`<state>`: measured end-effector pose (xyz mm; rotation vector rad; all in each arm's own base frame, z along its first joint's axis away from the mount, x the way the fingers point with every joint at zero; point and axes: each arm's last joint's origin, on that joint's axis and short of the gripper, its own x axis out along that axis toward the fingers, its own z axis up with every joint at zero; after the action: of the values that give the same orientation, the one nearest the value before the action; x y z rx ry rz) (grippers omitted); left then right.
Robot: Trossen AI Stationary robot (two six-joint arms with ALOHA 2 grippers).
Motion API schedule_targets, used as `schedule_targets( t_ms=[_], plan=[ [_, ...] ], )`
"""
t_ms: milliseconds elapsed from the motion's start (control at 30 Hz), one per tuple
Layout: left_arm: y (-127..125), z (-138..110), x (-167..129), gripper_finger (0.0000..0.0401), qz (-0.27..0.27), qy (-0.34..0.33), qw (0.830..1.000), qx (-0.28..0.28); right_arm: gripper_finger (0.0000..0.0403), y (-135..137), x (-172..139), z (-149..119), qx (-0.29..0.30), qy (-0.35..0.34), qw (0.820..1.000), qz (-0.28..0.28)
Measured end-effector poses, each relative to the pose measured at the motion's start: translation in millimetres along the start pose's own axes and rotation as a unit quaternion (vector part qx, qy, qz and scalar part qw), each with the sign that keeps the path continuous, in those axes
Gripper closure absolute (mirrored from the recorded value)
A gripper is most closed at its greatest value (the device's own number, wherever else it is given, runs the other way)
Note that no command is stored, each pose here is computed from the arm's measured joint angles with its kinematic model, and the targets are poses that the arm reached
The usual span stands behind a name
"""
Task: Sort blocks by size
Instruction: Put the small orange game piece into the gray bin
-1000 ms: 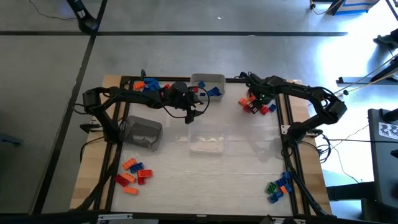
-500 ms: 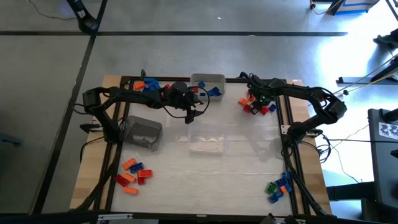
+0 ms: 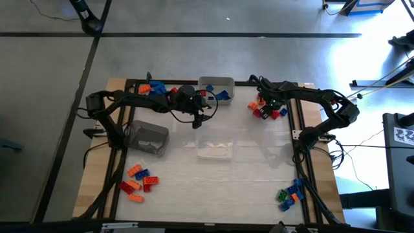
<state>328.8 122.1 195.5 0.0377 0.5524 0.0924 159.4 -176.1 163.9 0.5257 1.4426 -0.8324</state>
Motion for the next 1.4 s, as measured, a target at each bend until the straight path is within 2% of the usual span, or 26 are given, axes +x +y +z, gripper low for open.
schedule_targets(
  t_ms=[333,567,667,867,1033,1200,1400],
  plan=[
    [0,0,0,0.0178,0.0,0.0,1.0,0.0,0.0209,4,18,5,-0.003,0.025,1.0,0.002],
    [0,0,0,0.0178,0.0,0.0,1.0,0.0,0.0266,4,17,6,-0.013,0.026,1.0,0.001],
    [0,0,0,0.0178,0.0,0.0,1.0,0.0,0.027,4,16,5,-0.023,0.023,0.999,-0.001],
    [0,0,0,0.0178,0.0,0.0,1.0,-0.008,0.0259,0,-7,9,-0.018,-0.004,1.0,0.005],
    [0,1,-2,0.0178,0.0,0.002,1.0,-0.015,0.0259,0,-33,24,-0.011,-0.066,0.996,0.063],
    [-1,9,-18,0.0178,0.004,0.004,1.0,-0.011,0.0258,2,-47,46,-0.014,-0.165,0.979,0.118],
    [-2,18,-39,0.0178,0.013,0.005,1.0,0.004,0.0258,11,-62,69,-0.039,-0.303,0.928,0.212]
  ],
)
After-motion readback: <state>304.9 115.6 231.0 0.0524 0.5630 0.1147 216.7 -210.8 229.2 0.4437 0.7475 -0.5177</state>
